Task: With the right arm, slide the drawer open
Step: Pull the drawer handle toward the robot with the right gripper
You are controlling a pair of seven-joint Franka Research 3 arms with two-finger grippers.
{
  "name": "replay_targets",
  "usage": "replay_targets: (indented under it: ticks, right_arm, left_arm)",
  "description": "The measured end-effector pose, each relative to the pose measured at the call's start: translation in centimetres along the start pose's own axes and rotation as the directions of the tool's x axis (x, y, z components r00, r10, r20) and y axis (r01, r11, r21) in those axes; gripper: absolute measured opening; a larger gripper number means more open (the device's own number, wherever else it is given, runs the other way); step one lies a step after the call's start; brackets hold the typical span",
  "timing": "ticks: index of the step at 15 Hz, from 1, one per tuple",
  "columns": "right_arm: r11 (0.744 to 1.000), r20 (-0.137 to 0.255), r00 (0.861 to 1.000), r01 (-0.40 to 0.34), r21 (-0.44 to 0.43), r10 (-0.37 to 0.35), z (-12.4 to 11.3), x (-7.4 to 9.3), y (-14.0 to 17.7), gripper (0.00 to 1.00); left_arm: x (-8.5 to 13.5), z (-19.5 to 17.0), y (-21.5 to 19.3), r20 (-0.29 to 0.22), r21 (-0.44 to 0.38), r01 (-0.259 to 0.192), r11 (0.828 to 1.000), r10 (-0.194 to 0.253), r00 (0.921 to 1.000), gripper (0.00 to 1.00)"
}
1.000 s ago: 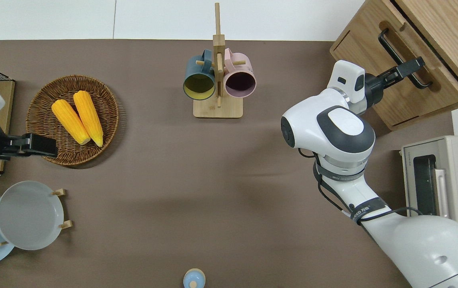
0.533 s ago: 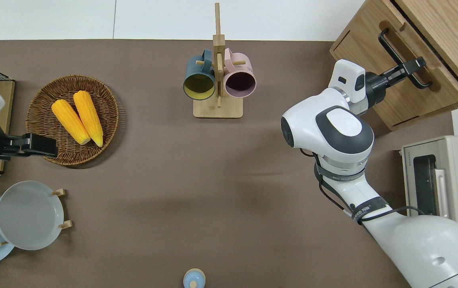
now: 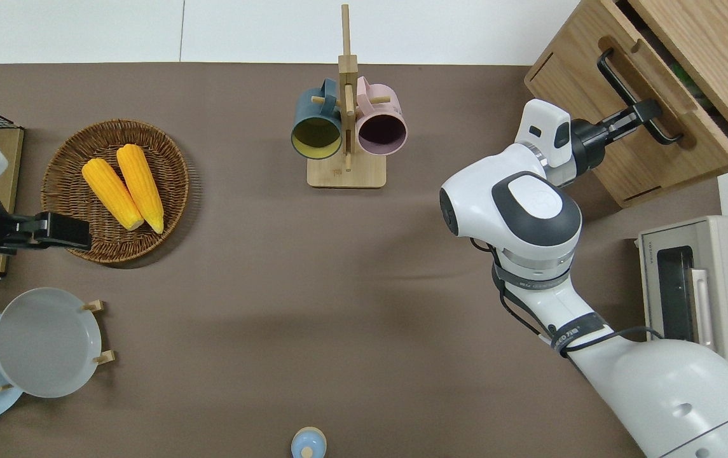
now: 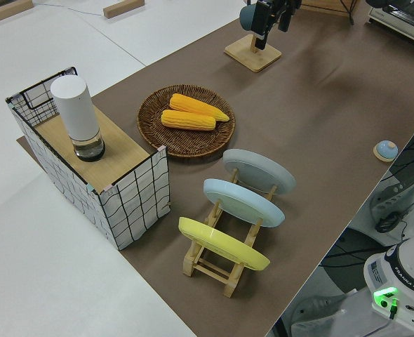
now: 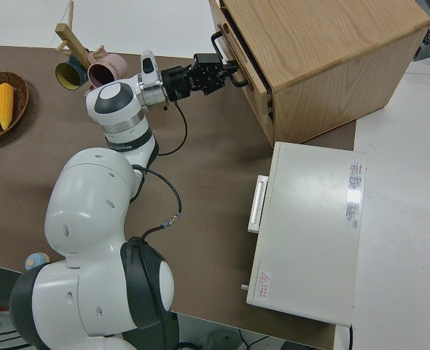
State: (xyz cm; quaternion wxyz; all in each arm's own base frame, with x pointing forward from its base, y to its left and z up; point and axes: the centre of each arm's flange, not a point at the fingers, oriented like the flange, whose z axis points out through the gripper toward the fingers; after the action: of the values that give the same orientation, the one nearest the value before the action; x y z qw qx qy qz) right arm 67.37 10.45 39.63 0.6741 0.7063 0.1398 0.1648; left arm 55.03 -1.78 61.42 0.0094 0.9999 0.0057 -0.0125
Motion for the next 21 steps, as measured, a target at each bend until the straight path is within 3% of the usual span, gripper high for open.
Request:
replay_targets:
  ticks: [11, 21]
  right_arm:
    - [1.0, 0.032, 0.999, 0.005, -0.017, -0.005, -3.3, 0.0, -0.3, 0.13]
    - [1.0, 0.079, 0.997, 0.009, 0.013, -0.01, -12.4, -0.8, 0.1, 0.17]
  left_arm:
    - [0.0, 0.0, 0.0, 0.0, 0.0, 0.0, 1.0, 0.0, 1.0, 0.99]
    - [0.0, 0.0, 0.0, 0.0, 0.0, 0.0, 1.0, 0.0, 1.0, 1.0]
